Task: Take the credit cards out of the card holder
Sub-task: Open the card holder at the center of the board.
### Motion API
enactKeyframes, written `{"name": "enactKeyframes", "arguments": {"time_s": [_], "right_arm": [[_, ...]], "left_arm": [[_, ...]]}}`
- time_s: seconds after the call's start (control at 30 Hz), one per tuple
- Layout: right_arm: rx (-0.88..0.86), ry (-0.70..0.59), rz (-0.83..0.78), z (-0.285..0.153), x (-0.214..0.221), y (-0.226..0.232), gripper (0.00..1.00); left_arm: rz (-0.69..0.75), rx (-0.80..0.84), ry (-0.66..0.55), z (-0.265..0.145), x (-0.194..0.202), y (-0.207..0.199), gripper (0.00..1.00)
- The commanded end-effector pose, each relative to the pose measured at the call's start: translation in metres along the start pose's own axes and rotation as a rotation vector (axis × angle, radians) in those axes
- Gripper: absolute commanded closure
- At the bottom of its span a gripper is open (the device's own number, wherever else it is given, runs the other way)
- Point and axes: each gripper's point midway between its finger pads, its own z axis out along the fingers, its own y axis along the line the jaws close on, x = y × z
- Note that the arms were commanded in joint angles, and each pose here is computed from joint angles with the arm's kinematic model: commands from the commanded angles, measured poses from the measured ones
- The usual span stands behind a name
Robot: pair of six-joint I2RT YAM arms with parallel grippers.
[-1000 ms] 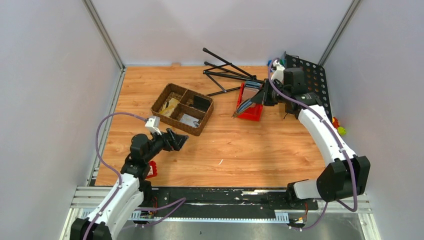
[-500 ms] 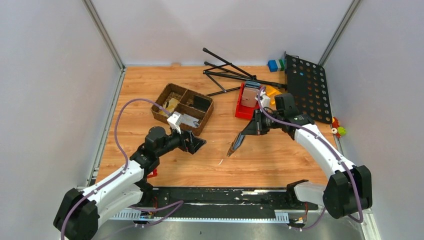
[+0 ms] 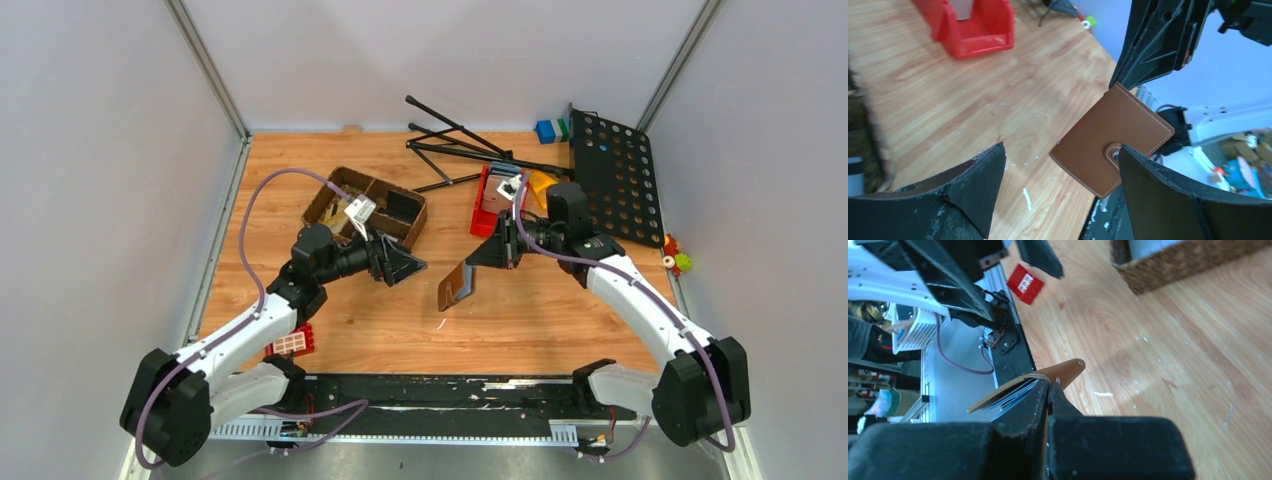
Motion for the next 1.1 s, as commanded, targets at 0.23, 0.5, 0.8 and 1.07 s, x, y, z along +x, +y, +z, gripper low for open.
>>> {"name": "enactKeyframes", "arguments": {"time_s": [0.23,0.5,0.8,1.07], "right_arm": [[-0.290,-0.119,-0.314,-0.003,-0.036,0.076,1.00],[-0.424,-0.075,-0.372,0.001,-0.049,0.103,1.00],[-0.545,-0.026,-0.438,0.001,-0.065,0.124,1.00],[-0.473,-0.013,-0.391,0.014,-0.077,0.108,0.85]], "left_arm": [[-0.083,0.418,0.031,-0.002,-0.007,-0.077,0.17],[-0.101,0.526,0.052,-0.008,-0.008,-0.099,0.22],[-0.174,0.686,0.039,-0.022,-0.013,-0.123,0.40],[-0.199,0.768,0.018,-0.029,-0.017,-0.131,0.97]]}}
